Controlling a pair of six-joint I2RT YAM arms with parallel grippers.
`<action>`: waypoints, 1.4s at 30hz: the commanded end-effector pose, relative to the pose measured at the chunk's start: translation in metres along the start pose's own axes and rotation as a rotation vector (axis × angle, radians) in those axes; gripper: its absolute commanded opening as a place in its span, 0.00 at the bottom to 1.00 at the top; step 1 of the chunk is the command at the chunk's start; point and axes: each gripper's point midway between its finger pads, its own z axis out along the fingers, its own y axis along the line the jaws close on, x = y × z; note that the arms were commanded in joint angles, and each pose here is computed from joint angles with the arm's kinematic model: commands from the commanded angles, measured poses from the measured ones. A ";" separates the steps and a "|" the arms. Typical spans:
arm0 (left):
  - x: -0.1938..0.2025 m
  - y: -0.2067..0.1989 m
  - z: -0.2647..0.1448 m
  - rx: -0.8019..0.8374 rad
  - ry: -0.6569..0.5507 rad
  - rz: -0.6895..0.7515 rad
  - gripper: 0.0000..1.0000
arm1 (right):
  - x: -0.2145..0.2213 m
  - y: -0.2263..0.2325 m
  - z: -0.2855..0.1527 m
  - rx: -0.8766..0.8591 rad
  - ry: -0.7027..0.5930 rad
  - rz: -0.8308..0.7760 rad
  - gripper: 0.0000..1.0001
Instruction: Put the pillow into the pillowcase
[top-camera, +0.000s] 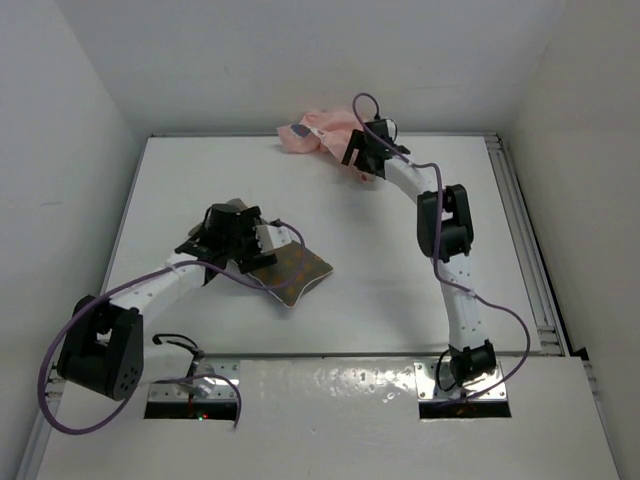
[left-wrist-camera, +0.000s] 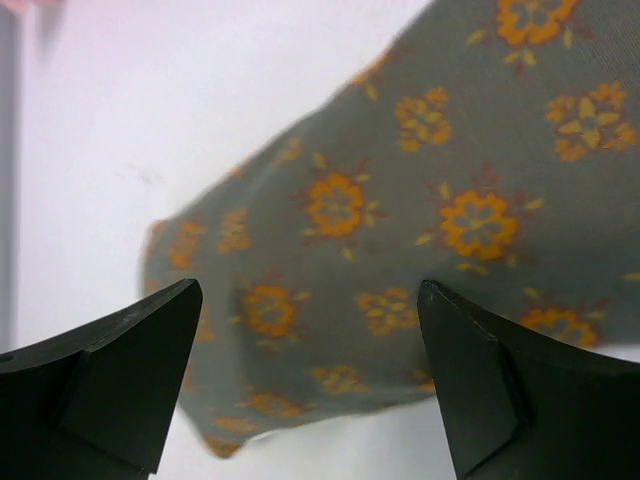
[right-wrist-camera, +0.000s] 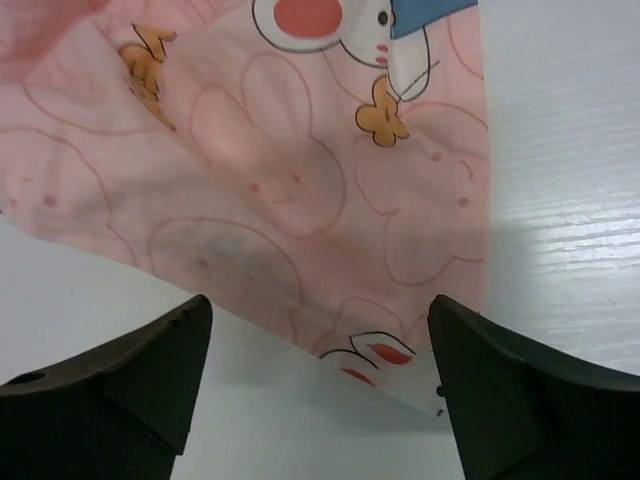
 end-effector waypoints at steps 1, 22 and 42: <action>0.006 -0.006 0.019 -0.054 0.001 -0.089 0.88 | -0.036 0.007 0.007 -0.003 -0.133 0.171 0.86; -0.012 0.057 0.052 -0.305 -0.079 -0.287 0.05 | 0.030 -0.030 -0.224 -0.212 -0.188 -0.189 0.00; -0.037 0.023 0.044 -0.114 -0.135 -0.227 0.71 | 0.031 -0.028 -0.230 -0.039 -0.055 -0.284 0.89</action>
